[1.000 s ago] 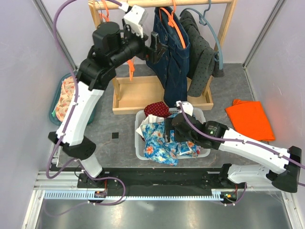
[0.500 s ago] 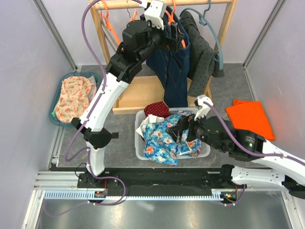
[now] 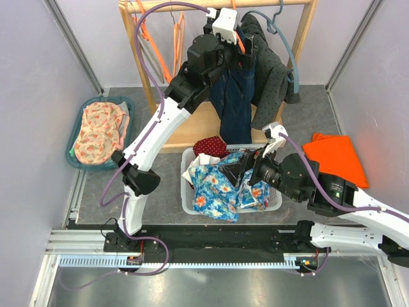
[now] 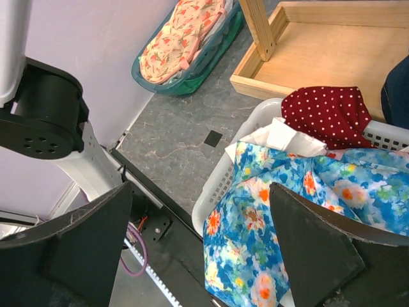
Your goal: Remove the skirt from the hanger
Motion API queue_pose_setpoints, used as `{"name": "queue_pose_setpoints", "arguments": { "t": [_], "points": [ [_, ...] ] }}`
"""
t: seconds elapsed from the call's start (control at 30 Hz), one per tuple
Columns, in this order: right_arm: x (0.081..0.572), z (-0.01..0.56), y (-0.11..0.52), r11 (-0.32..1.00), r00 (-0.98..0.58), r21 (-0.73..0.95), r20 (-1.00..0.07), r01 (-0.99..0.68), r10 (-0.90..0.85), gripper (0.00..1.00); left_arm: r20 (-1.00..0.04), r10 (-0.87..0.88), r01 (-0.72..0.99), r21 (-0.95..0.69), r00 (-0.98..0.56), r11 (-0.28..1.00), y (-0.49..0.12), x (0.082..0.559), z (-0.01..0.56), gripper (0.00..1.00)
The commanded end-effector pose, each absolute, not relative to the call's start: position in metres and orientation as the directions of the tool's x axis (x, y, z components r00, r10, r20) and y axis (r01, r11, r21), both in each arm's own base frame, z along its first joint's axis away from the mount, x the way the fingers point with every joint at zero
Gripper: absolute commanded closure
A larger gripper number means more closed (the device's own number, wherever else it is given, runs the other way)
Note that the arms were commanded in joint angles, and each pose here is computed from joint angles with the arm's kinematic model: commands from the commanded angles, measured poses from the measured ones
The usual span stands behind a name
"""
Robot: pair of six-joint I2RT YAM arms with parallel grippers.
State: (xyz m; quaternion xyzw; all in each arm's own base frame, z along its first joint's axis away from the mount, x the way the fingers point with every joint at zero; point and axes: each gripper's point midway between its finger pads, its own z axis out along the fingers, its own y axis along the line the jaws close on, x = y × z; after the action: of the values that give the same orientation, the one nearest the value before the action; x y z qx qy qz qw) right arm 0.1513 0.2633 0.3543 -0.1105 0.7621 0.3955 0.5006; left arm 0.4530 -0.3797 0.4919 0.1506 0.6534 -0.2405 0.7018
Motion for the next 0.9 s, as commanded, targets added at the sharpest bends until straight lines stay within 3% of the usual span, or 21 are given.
{"name": "queue_pose_setpoints", "arguments": {
  "t": [0.0,0.1,0.2,0.23,0.87],
  "points": [
    [0.152,0.37,0.264,0.642,-0.454,0.513,-0.848,-0.57,0.274,0.07,-0.994,-0.078,0.486,-0.034,0.071,0.873,-0.371,0.461,0.491,0.05],
    [0.154,0.37,0.257,0.652,-0.446,0.519,-0.845,-0.553,0.295,0.07,-0.998,-0.046,0.473,-0.018,0.048,0.881,-0.362,0.461,0.483,0.19],
    [0.154,0.37,0.252,0.651,-0.44,0.527,-0.842,-0.546,0.312,0.07,-0.998,-0.004,0.464,0.024,0.06,0.885,-0.35,0.453,0.487,0.4],
    [0.154,0.369,0.251,0.652,-0.439,0.528,-0.841,-0.544,0.315,0.07,-0.998,-0.008,0.46,0.025,0.068,0.888,-0.344,0.448,0.494,0.41],
    [0.16,0.347,0.245,0.679,-0.433,0.532,-0.838,-0.506,0.333,0.06,-0.994,0.072,0.337,0.096,0.082,0.937,-0.307,0.451,0.498,0.34]
  ]
}}
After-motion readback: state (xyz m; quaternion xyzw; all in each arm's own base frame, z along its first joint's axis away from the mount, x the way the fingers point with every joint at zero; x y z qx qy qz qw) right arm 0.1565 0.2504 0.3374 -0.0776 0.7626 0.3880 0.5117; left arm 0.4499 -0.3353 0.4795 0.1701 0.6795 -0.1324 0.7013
